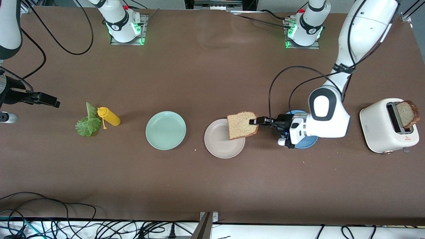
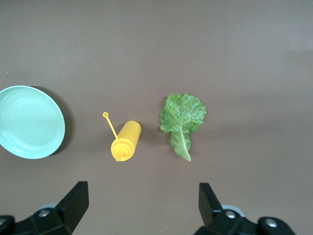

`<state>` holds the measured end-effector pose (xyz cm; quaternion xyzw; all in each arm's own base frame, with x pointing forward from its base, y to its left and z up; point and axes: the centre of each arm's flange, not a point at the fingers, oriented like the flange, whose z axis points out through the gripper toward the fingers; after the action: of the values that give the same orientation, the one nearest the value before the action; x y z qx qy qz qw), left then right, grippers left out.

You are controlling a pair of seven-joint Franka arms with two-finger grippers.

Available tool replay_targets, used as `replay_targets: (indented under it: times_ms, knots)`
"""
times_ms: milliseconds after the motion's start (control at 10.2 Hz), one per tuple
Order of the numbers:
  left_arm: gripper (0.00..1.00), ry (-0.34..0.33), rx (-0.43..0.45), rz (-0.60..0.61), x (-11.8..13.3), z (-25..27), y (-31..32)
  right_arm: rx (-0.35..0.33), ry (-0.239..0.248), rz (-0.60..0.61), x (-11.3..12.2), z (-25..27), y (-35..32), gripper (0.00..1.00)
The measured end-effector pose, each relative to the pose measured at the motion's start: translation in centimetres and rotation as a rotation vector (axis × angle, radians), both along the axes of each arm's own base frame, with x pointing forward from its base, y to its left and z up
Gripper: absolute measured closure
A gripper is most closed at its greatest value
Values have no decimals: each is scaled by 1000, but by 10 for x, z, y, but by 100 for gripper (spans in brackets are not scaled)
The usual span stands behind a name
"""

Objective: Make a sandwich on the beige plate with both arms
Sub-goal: 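Carry the toast to the beige plate and lower it with the left gripper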

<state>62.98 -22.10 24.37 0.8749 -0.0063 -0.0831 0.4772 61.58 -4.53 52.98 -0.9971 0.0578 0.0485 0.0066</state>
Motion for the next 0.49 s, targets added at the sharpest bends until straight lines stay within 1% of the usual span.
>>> replay_targets:
  times_ms: [197,491]
  knots:
    - [91,-22,14,37,0,-17,-29,0,0,0,0,0,0,0]
    - [91,-34,42,75,5,-42,-39,0,0,0,0,0,0,0]
